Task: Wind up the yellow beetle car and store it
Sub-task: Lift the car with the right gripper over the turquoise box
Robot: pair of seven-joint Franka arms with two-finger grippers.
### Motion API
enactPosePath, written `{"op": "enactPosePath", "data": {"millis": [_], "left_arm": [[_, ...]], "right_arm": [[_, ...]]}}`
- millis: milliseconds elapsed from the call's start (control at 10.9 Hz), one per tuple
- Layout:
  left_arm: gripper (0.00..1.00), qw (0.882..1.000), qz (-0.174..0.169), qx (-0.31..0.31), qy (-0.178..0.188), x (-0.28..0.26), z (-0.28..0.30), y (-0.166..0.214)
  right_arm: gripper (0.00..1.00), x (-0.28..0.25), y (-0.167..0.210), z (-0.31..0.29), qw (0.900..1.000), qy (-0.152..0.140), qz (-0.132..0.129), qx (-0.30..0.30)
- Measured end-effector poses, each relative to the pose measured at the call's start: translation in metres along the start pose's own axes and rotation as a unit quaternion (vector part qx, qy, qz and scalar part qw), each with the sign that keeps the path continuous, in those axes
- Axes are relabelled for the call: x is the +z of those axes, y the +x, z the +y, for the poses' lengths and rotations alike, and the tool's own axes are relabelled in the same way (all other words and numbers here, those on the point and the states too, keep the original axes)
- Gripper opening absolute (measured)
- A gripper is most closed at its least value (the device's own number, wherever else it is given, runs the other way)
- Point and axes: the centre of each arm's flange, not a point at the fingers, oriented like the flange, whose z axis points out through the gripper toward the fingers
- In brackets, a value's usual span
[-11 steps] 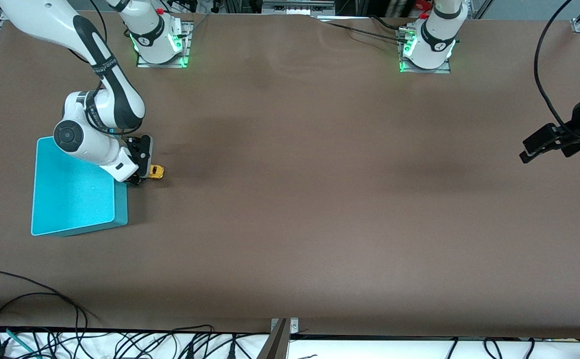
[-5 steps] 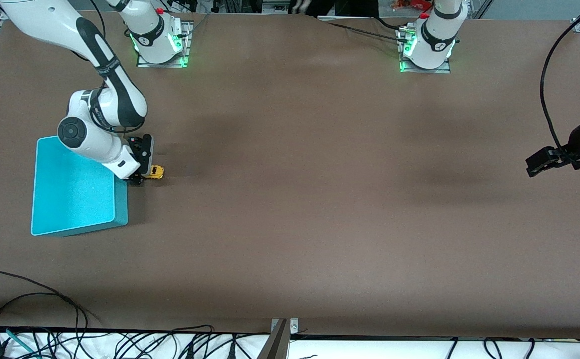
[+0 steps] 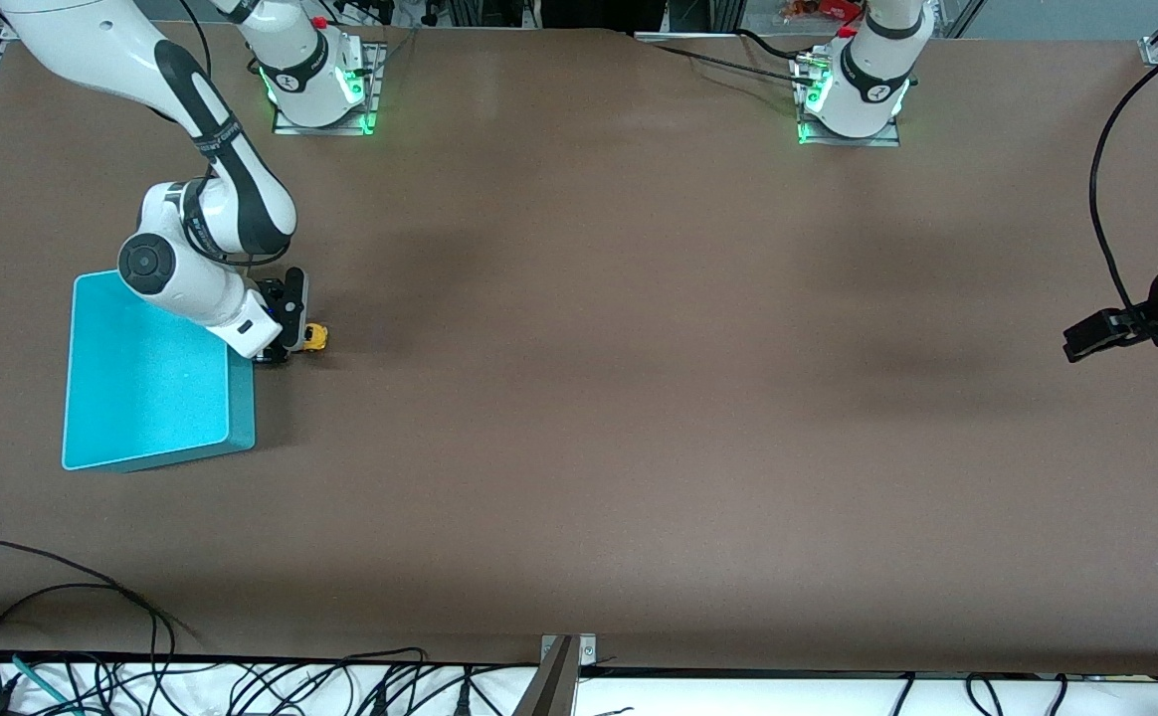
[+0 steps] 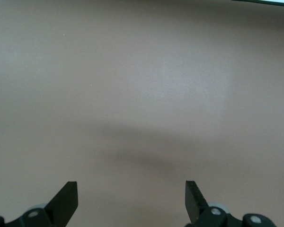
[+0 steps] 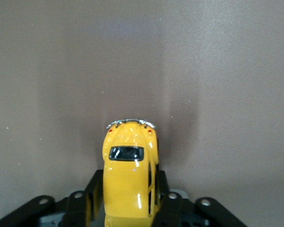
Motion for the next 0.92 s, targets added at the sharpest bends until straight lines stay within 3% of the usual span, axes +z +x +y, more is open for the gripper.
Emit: {"op": "enactPosePath", "data": {"millis": [92,460,920], "left_arm": [[1.0,1.0,0.0,0.0,0.0,0.0,0.0,0.0],[1.0,1.0,-0.004,0.001,-0.001,0.006,0.001,0.002],[1.0,1.0,-0.014,-0.006,-0.001,0.018,-0.008,0.006]], "right_arm": [[0.46,-0.002,0.0,0.001,1.0,-0.002,0.0,-0.001],[0.46,-0.037,0.003,0.009,1.0,-0.024,-0.003,-0.014],[0.46,-0.155,0.007,0.031,0.999,0.029,-0.016,-0.016]]}}
